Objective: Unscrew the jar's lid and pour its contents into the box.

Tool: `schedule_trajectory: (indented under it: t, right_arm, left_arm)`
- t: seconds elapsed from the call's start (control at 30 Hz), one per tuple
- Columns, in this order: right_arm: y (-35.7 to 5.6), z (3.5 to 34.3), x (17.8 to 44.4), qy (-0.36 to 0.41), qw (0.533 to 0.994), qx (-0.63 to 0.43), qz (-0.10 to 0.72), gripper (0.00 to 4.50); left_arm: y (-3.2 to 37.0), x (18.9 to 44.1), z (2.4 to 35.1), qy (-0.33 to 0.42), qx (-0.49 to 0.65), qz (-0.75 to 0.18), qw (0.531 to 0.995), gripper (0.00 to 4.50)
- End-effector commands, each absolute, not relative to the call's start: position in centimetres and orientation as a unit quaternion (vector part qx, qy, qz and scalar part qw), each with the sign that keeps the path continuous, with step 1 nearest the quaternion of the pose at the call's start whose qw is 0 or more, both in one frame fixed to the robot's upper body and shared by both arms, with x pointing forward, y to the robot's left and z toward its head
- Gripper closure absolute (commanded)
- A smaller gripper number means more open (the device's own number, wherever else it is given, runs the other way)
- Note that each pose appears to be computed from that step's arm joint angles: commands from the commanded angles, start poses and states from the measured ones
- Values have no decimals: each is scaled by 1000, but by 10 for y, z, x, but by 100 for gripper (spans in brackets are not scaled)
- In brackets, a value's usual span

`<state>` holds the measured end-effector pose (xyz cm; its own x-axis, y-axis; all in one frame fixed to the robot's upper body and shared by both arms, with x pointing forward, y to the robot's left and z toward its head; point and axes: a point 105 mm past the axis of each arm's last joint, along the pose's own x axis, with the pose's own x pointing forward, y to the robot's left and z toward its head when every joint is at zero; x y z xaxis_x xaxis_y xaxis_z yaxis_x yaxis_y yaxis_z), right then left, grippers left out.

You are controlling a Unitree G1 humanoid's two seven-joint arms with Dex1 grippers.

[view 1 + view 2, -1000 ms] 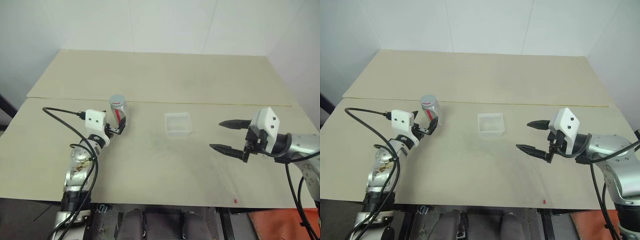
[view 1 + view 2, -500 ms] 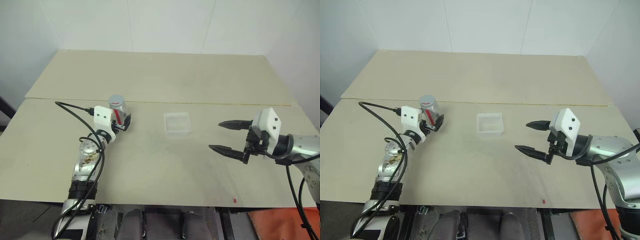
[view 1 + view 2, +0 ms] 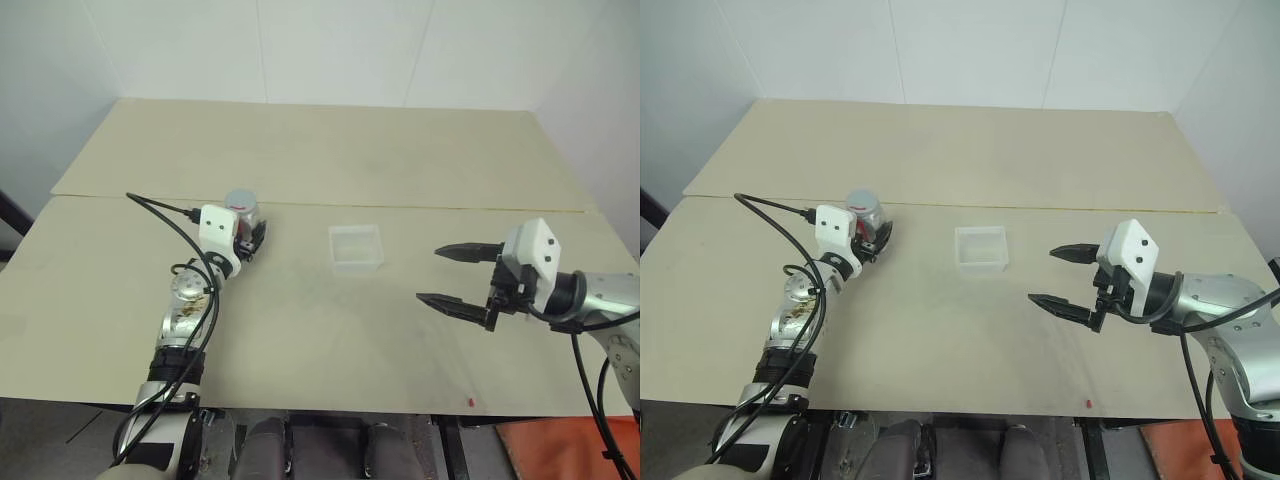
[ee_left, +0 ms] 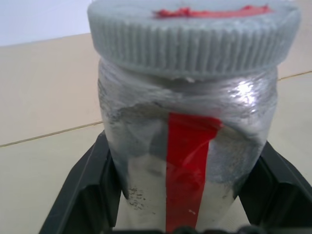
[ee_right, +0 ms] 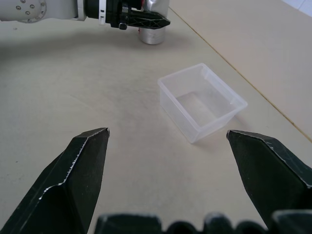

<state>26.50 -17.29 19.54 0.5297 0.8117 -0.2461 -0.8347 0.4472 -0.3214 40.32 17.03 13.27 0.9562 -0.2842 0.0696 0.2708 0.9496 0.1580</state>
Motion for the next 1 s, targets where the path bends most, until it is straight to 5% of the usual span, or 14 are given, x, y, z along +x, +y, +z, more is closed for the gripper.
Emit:
schedule_trajectory:
  t: [0.03,0.17,0.47,1.0]
  right_arm:
    - [-164,215,263,-14,855,-208,475,0]
    - [-136,227,269,-56,855,-190,479,0]
    - [-61,241,304,-75,877,-113,461,0]
    - [-29,252,323,-56,872,-92,478,0]
  left_arm:
    - [150,389,157,-75,105,-230,965,173]
    - [127,366,174,-58,118,-379,916,173]
    - [99,351,187,-27,124,-540,832,173]
    - [76,337,198,-57,117,-625,770,173]
